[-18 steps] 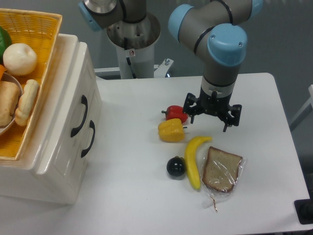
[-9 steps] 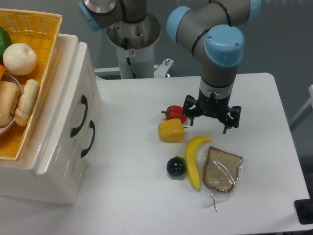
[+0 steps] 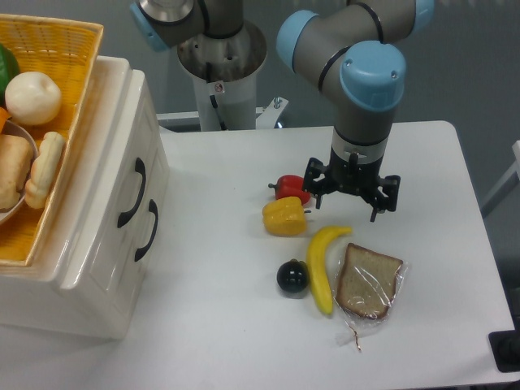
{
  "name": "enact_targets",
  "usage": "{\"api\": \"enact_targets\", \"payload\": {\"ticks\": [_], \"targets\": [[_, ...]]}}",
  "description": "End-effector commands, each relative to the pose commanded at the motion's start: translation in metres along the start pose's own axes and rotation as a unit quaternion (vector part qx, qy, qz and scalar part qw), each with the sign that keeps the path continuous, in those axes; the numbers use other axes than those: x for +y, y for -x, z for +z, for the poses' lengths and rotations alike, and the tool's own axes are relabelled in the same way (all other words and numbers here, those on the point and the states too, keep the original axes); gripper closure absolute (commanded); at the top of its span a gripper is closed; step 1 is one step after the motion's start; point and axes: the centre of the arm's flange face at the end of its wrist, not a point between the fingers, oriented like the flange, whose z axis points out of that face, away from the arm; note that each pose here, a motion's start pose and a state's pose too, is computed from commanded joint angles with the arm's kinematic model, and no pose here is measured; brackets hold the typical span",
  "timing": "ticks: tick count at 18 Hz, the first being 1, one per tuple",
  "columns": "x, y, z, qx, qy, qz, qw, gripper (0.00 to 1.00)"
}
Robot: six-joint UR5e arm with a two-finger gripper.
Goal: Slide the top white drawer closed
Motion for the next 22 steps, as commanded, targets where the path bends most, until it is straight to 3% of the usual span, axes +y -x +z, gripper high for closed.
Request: {"api": "enact_targets", "payload": {"ticks": [22], "targets": [[-0.003,0.007,0.002,-0.002,-0.002,0.002,1.0,0.0]]}}
